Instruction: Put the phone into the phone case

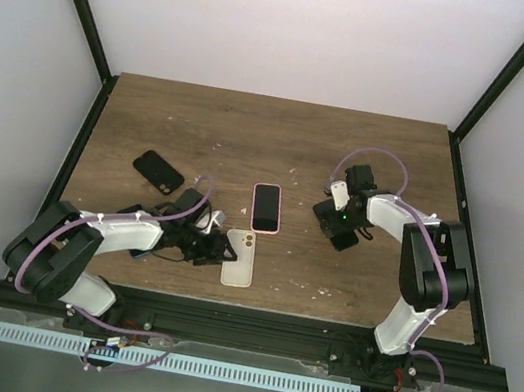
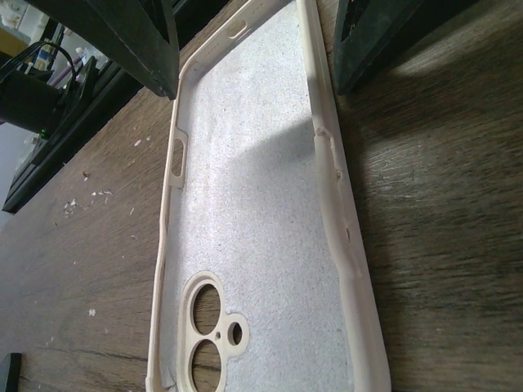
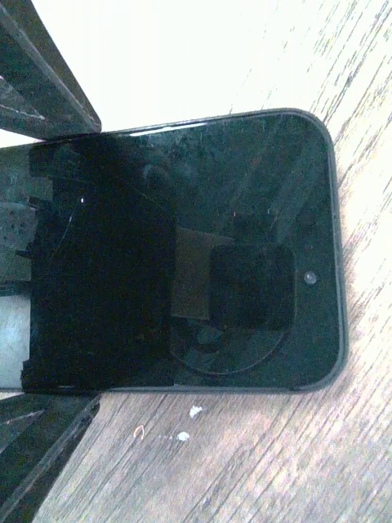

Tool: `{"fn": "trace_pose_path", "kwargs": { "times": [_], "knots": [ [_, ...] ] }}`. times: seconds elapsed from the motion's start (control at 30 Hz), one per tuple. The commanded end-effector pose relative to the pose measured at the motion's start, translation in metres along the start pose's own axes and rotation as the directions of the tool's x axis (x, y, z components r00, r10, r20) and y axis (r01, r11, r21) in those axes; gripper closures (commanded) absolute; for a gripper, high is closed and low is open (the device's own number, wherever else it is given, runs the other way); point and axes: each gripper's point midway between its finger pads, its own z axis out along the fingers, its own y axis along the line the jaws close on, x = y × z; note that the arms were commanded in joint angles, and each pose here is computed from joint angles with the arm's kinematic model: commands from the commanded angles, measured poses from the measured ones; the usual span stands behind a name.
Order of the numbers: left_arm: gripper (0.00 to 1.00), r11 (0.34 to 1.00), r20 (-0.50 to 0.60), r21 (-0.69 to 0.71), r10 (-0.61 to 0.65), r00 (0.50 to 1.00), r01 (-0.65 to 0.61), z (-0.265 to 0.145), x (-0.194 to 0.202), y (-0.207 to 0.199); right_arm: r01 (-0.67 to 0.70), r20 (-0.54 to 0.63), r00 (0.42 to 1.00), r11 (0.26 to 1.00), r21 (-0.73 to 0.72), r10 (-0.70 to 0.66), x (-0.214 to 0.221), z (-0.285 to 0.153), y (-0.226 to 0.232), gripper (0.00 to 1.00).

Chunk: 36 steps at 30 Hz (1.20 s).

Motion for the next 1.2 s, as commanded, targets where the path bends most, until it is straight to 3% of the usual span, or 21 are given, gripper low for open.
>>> {"fn": "trace_pose_path", "kwargs": {
  "times": [0.0,0.47,0.77,0.97,1.17],
  "knots": [
    [0.47,1.0,0.007,0.01,0.015,1.0,-0.015,-0.003,0.003,-0.002,0.015,-0.113,0.993,1.0,0.014,-0.013,0.032,0.015,0.001,0.2],
    [0.47,0.998,-0.014,0.068,-0.006,1.0,0.007,0.007,0.009,-0.01,-0.087,-0.071,0.994,0.996,-0.026,0.085,0.012,0.005,0.021,0.31],
    [0.47,0.992,-0.006,0.124,0.001,1.0,0.0,0.005,0.007,-0.023,-0.205,0.026,0.977,0.967,-0.15,0.211,-0.014,-0.028,0.049,0.39],
    [0.45,0.997,0.086,0.065,0.029,0.996,-0.035,-0.011,-0.005,-0.019,-0.196,0.07,0.972,0.942,-0.272,0.222,-0.018,-0.048,0.099,0.38],
    [0.34,0.998,0.192,0.06,0.011,0.981,-0.022,-0.04,-0.019,-0.01,-0.182,0.093,0.967,0.898,-0.401,0.238,-0.024,-0.07,0.164,0.38]
  ]
}}
